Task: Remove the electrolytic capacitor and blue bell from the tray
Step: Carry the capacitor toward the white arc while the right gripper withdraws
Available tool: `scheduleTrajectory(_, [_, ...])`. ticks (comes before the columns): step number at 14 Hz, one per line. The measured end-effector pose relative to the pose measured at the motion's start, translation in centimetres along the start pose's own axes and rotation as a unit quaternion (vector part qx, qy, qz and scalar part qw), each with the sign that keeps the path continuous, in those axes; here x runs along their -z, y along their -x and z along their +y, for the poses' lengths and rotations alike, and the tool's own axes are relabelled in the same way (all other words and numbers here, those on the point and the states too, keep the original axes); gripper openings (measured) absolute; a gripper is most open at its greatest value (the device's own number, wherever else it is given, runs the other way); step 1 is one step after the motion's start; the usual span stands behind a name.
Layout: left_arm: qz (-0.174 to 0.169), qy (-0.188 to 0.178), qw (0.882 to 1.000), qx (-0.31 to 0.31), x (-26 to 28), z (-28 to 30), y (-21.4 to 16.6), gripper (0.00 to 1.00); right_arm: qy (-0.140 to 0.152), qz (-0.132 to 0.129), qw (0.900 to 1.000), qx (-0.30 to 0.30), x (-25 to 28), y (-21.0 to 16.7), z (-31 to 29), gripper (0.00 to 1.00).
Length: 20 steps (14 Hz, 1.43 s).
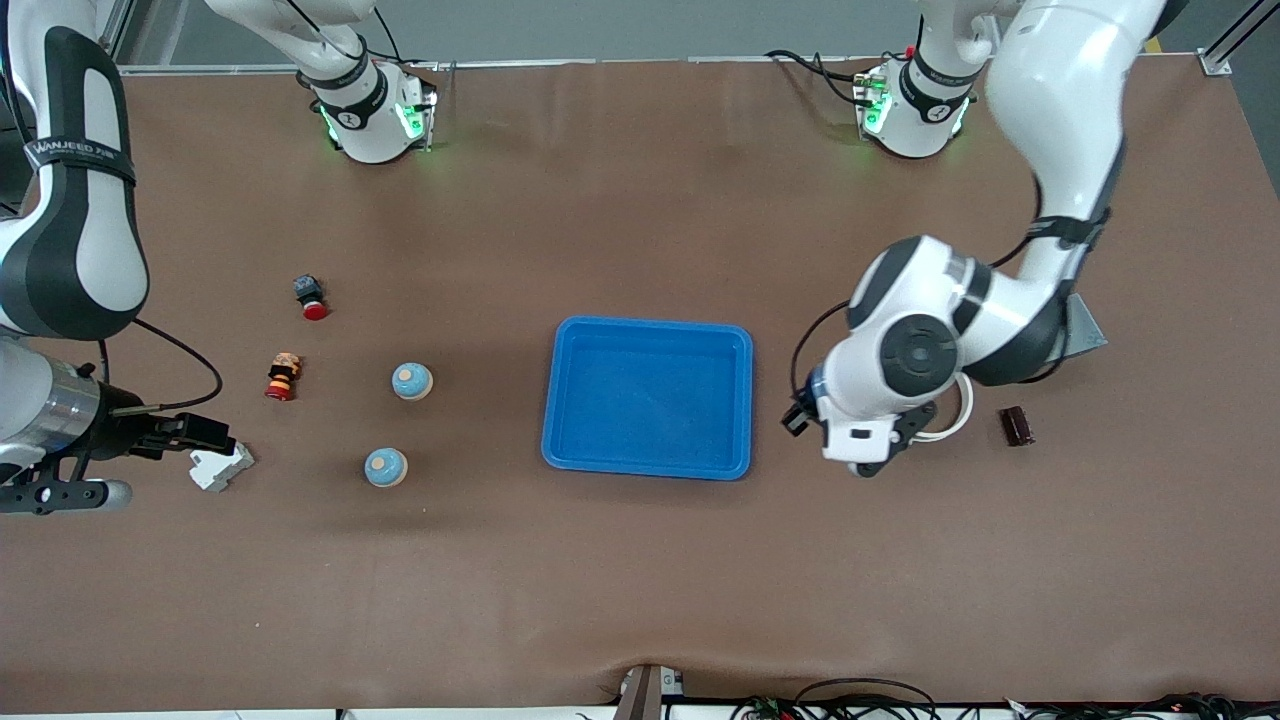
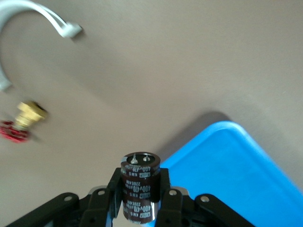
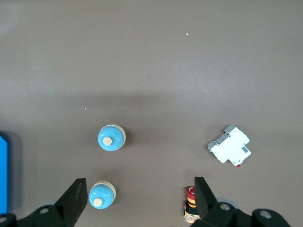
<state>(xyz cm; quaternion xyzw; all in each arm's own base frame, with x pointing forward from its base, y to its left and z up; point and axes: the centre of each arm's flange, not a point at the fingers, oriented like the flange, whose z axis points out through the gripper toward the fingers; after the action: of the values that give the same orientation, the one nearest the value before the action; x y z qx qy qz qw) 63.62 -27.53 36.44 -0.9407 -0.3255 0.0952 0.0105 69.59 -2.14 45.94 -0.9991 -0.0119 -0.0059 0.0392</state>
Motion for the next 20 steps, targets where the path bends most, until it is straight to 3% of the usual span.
scheduleTrajectory(7, [-0.009, -0.032, 0.989, -0.145, 0.6, -7.8, -4.8, 0.34, 0.0, -0.006, 1.0, -0.013, 0.3, 0.2, -1.0, 1.0])
scheduleTrajectory(10, [0.018, -0.043, 0.981, -0.189, -1.4, -10.1, -6.3, 0.34, 0.012, -0.008, 1.0, -0.011, 1.9, 0.9, -1.2, 1.0])
scheduleTrajectory(14, [0.061, -0.007, 0.973, -0.224, -6.0, -14.1, -8.4, 0.34, 0.031, -0.005, 1.0, 0.0, 2.4, 1.0, -2.4, 1.0])
scheduleTrajectory(17, [0.097, 0.008, 0.963, -0.251, -9.7, -15.0, -7.5, 0.34, 0.036, 0.004, 0.999, -0.012, 4.0, 1.3, -1.1, 1.0])
scheduleTrajectory(20, [0.104, -0.008, 0.955, -0.277, -11.8, -15.6, -6.5, 0.34, 0.037, 0.003, 0.999, -0.026, 6.1, 2.4, 0.5, 1.0])
